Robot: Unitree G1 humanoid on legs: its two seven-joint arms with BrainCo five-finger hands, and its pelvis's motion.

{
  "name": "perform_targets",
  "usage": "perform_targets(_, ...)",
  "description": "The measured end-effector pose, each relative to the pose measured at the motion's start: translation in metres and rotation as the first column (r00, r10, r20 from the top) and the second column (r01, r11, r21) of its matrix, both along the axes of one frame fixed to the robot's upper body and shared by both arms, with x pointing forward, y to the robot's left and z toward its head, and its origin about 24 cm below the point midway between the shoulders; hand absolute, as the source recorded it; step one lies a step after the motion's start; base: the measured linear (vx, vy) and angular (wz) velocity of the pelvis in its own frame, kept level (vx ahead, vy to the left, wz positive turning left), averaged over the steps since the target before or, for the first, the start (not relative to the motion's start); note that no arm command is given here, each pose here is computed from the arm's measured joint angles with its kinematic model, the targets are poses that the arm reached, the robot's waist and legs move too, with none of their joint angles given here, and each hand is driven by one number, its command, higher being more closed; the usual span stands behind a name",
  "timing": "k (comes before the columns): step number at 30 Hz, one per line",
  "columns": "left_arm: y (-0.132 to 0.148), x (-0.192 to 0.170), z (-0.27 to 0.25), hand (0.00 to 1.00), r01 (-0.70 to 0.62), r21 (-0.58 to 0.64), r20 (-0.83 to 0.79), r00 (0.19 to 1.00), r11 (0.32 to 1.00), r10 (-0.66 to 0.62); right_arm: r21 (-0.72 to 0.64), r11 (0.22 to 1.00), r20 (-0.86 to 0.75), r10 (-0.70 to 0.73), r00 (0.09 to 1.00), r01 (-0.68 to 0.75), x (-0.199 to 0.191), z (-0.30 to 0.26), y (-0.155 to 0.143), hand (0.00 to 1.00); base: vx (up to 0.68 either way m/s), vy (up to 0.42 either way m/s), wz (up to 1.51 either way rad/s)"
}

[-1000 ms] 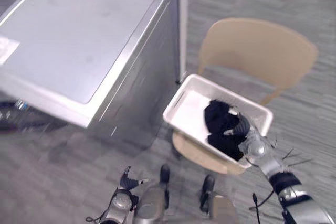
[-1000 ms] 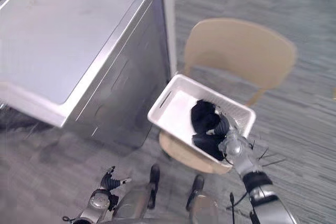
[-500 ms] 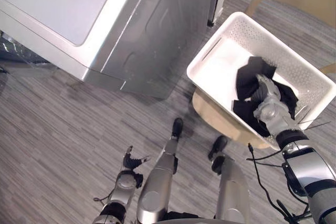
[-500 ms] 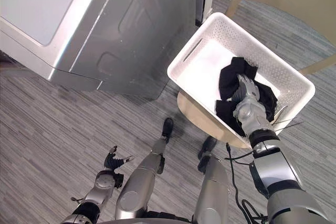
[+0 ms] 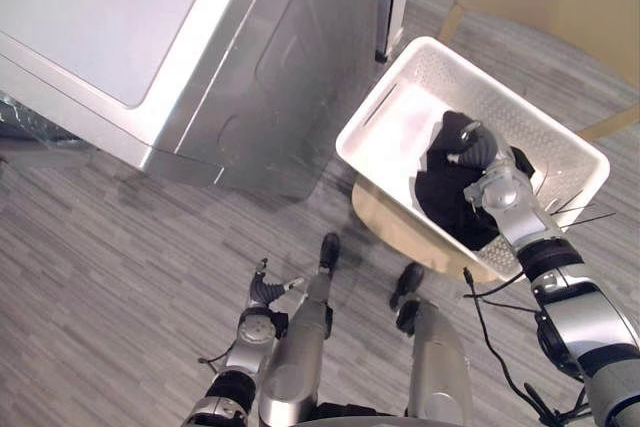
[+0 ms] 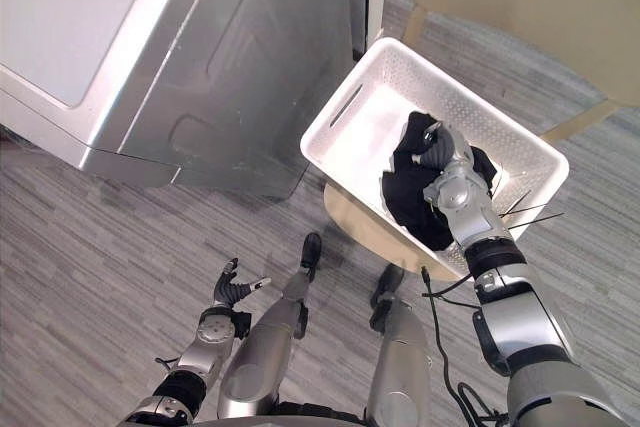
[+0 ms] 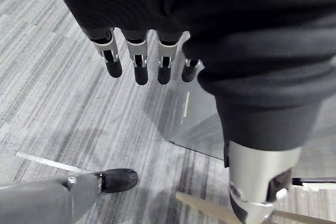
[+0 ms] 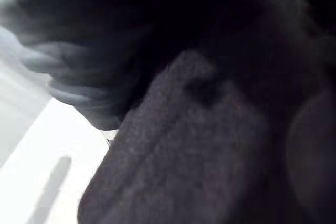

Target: Pick up the laundry basket with both hands and put the clothes into the washing machine.

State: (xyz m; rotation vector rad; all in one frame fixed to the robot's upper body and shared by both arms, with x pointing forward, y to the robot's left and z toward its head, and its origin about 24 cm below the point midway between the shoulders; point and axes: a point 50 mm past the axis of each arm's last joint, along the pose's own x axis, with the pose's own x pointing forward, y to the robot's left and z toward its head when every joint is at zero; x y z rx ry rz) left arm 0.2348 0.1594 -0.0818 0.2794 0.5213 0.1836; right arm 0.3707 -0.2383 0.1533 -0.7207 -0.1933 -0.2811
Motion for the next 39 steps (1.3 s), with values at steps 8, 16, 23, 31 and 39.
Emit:
perform_targets(8, 0.016, -0.041, -0.027, 0.00, -0.040, 0.010, -0.153, 0.987, 0.999, 0.041, 0.462, 0.876, 0.134, 0.085, 0.987, -0.138, -0.043, -0.035, 0.043, 1.00, 0.05, -0.005, -0.04)
perform_targets(16, 0.030, -0.088, -0.044, 0.00, -0.107, 0.008, -0.267, 0.958, 0.994, 0.105, 0.563, 0.759, 0.256, 0.216, 0.942, -0.327, -0.088, -0.039, 0.080, 1.00, 0.06, 0.008, -0.47)
perform_targets(23, 0.042, -0.052, 0.007, 0.00, -0.172, -0.058, 0.052, 0.983, 0.983, 0.175, 0.591, 0.677, 0.414, 0.213, 0.885, -0.439, -0.113, -0.021, 0.090, 1.00, -0.07, 0.012, 0.24)
perform_targets(31, 0.002, -0.054, 0.055, 0.00, -0.104, -0.299, 0.275, 0.943, 0.948, 0.190, 0.535, 0.574, 0.565, 0.303, 0.768, -0.620, -0.126, 0.008, 0.111, 1.00, -0.23, -0.221, 0.66)
perform_targets(39, -0.032, -0.015, 0.122, 0.00, 0.188, -0.298, 0.594, 0.804, 0.936, 0.027, 0.517, 0.535, 0.515, 0.430, 0.742, -0.669, -0.119, -0.002, 0.126, 1.00, -0.24, -0.044, 0.79)
